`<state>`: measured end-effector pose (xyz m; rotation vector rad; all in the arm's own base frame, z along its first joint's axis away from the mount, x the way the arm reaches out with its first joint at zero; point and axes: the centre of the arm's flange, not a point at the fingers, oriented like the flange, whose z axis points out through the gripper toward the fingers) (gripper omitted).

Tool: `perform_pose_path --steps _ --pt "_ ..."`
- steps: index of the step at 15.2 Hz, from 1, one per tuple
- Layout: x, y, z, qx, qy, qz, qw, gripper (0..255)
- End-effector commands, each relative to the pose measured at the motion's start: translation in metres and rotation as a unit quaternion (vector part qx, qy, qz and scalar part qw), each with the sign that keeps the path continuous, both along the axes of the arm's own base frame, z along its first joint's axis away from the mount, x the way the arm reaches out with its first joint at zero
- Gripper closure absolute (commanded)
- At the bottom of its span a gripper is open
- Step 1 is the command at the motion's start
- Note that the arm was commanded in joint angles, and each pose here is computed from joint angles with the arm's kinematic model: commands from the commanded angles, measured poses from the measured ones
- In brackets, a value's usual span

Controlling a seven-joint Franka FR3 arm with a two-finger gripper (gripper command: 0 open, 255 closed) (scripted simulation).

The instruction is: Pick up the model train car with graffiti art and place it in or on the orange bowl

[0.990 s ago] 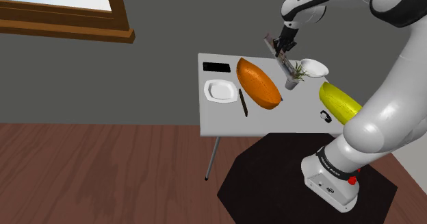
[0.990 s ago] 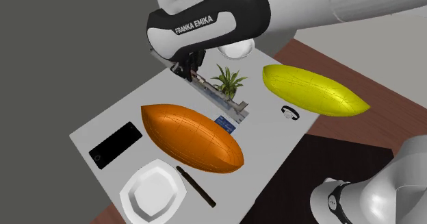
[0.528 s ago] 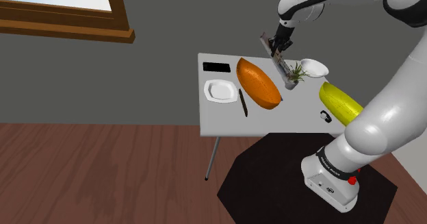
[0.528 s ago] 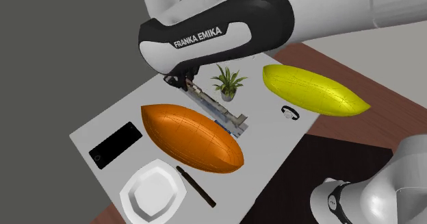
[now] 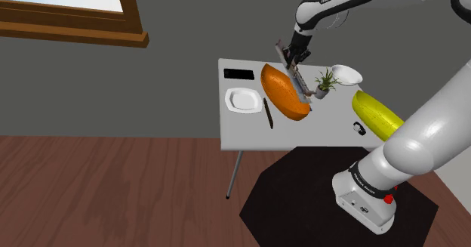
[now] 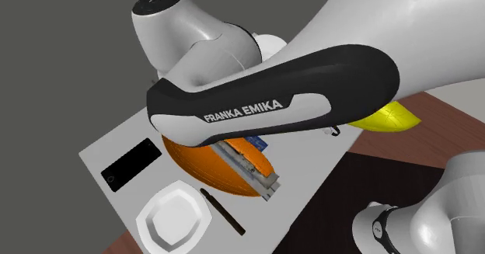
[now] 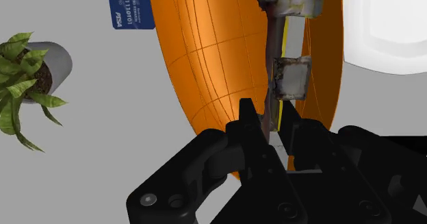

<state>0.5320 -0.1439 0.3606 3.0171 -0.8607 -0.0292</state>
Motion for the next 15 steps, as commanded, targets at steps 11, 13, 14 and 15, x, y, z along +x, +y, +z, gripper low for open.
perform_pose_path --steps 11,13,14,15 --pt "0.0 0.012 -0.058 0.0 0.0 -0.001 1.0 255" --pt "0.0 0.012 -0.069 0.0 0.0 -0.001 1.0 255" --pt "0.0 0.012 -0.069 0.0 0.0 -0.001 1.0 255" --pt "0.0 0.012 -0.069 0.0 0.0 -0.001 1.0 255"
